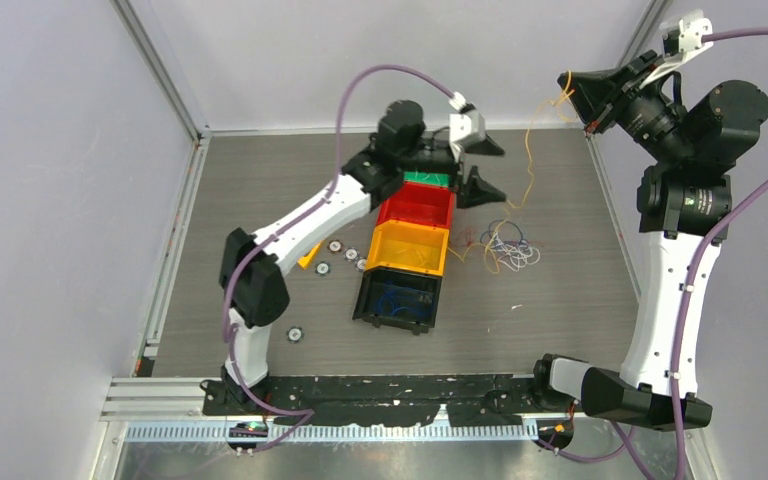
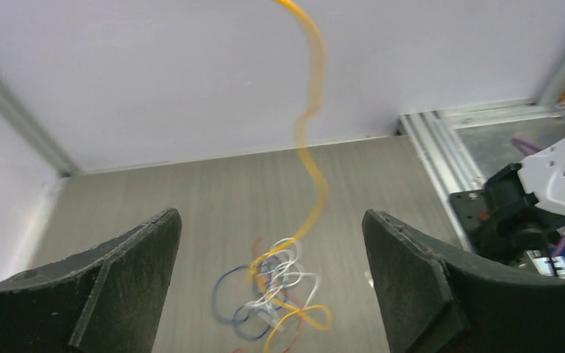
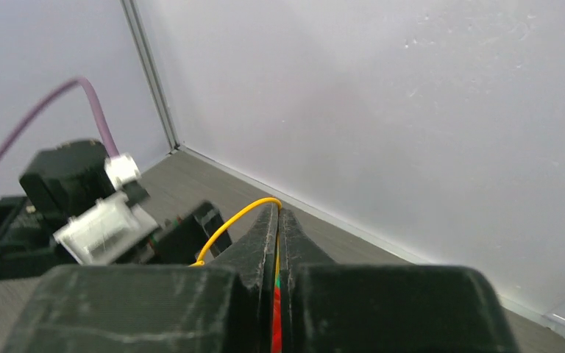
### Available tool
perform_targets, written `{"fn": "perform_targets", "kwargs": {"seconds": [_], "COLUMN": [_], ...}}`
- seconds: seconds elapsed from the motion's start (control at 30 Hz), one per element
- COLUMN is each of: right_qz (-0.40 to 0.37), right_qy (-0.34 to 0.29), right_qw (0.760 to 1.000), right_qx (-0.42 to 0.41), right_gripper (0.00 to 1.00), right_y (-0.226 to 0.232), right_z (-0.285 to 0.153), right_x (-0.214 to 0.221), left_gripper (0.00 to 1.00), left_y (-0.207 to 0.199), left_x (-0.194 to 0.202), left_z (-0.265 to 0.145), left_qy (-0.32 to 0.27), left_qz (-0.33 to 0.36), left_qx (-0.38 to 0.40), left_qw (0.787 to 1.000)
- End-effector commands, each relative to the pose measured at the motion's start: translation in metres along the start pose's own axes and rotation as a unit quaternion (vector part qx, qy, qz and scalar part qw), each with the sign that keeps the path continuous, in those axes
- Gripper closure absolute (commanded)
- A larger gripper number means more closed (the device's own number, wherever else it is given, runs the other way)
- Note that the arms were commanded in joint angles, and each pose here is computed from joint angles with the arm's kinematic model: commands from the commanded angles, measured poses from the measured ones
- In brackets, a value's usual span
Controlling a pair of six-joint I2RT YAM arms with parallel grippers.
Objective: Untangle the cables
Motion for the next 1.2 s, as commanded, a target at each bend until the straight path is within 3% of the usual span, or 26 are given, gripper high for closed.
{"fn": "perform_targets", "kwargs": {"seconds": [0.0,0.17,0.33,0.5,0.63,0.67,0.77,0.87,0.93,1.03,1.17], "right_qz": [-0.018,-0.029,-0.021,-0.017,-0.017,-0.016,-0.054,-0.048,-0.05,0.029,0.07], "right_qy": [-0.038,-0.059,-0.077,-0.079,-0.067,-0.056,0.013,0.122,0.194,0.274,0.335], "right_qw": [0.999,0.997,0.996,0.996,0.996,0.995,0.99,0.976,0.968,0.955,0.939], "right_qx": [0.028,0.045,0.039,0.039,0.061,0.075,0.13,0.171,0.154,0.111,0.042], "right_gripper": [0.94,0.95,0.95,0.95,0.95,0.95,0.95,0.94,0.95,0.95,0.95], "right_y": [0.0,-0.001,0.001,0.001,-0.012,-0.02,-0.049,-0.086,-0.092,-0.076,-0.042], "right_z": [-0.005,-0.008,-0.01,-0.014,-0.022,-0.025,-0.04,-0.062,-0.077,-0.096,-0.097], "right_x": [-0.026,-0.045,-0.06,-0.063,-0.056,-0.048,-0.006,0.085,0.147,0.239,0.3], "left_gripper": [0.11,0.19,0.31,0.62,0.98,1.0,1.0,1.0,1.0,1.0,1.0], "left_y": [-0.024,-0.043,-0.029,-0.024,-0.017,-0.015,-0.013,-0.016,-0.018,-0.013,-0.015], "left_x": [-0.011,0.024,0.051,0.051,0.037,0.026,-0.028,-0.089,-0.121,-0.155,-0.186], "left_z": [0.036,0.05,0.056,0.052,0.042,0.038,0.025,0.012,0.007,0.003,-0.003], "left_qy": [-0.037,-0.014,0.004,0.012,0.006,-0.001,-0.04,-0.089,-0.115,-0.148,-0.183], "left_qz": [-0.014,-0.044,-0.024,-0.007,0.019,0.031,0.085,0.129,0.151,0.167,0.174], "left_qx": [0.061,0.097,0.045,0.029,0.001,-0.005,-0.016,-0.026,-0.032,-0.06,-0.068], "left_qw": [0.997,0.994,0.999,0.999,1.0,0.999,0.995,0.987,0.981,0.973,0.965]}}
Point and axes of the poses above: each gripper's point midway between its finger pads, its own z axis out along the fingers, its own y axis along the line the jaws close on, x = y × z, the point moved 4 cm from there along -z, back along the fingers, and after that the axes turned 3 degrees about -z, right-handed, at the moved point
